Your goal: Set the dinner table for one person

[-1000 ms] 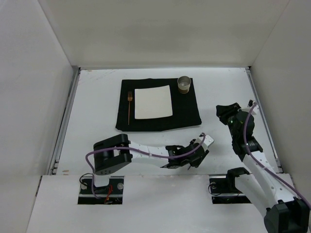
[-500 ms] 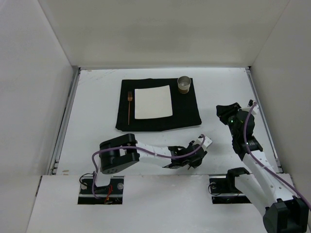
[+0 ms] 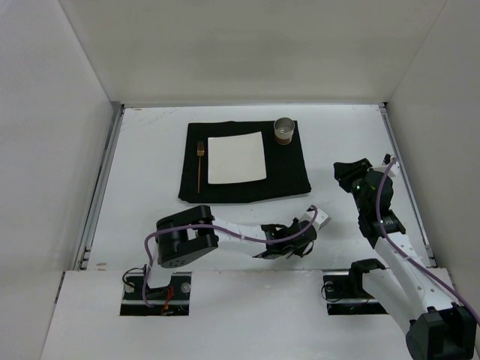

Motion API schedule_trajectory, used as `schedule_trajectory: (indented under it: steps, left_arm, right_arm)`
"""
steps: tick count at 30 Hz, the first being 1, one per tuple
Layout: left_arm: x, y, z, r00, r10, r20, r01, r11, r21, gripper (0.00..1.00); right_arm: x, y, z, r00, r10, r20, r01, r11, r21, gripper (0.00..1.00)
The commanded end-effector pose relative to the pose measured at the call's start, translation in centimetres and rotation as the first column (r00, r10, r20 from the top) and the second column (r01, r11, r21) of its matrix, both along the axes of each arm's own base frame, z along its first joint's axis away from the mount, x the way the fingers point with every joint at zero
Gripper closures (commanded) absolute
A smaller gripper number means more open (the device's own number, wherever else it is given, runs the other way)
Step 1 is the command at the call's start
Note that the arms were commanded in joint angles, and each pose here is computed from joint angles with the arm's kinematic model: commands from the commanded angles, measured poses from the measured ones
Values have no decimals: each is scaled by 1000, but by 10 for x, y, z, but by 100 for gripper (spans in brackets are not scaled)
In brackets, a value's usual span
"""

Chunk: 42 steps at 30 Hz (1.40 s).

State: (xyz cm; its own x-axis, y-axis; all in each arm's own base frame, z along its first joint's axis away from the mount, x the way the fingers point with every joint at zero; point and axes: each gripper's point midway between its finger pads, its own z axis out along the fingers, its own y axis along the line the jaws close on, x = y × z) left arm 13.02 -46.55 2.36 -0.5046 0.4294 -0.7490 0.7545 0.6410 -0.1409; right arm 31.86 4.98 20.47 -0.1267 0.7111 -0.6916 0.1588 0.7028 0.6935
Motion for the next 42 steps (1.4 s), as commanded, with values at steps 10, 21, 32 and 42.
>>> schedule_trajectory:
  steps: [10,21,32,42]
  left_arm:
    - [61,24,120,980,199,11,-187,938,-292,98]
    - [190,46,143,878,471,-87,-459,774,-436,98]
    - [272,53,100,719,662,-209,-673,591,-444,98]
    - [279,70,80,661,716,-226,-730,541,-418,98]
  right_arm:
    - [5,-5,18,998,-11,69,10,1000,19,62]
    - [6,-3,2,999,-9,46,8,1000,17,61]
    - [7,5,-3,999,16,42,-17,1000,15,61]
    - [7,12,-1,998,36,51,-37,999,7,61]
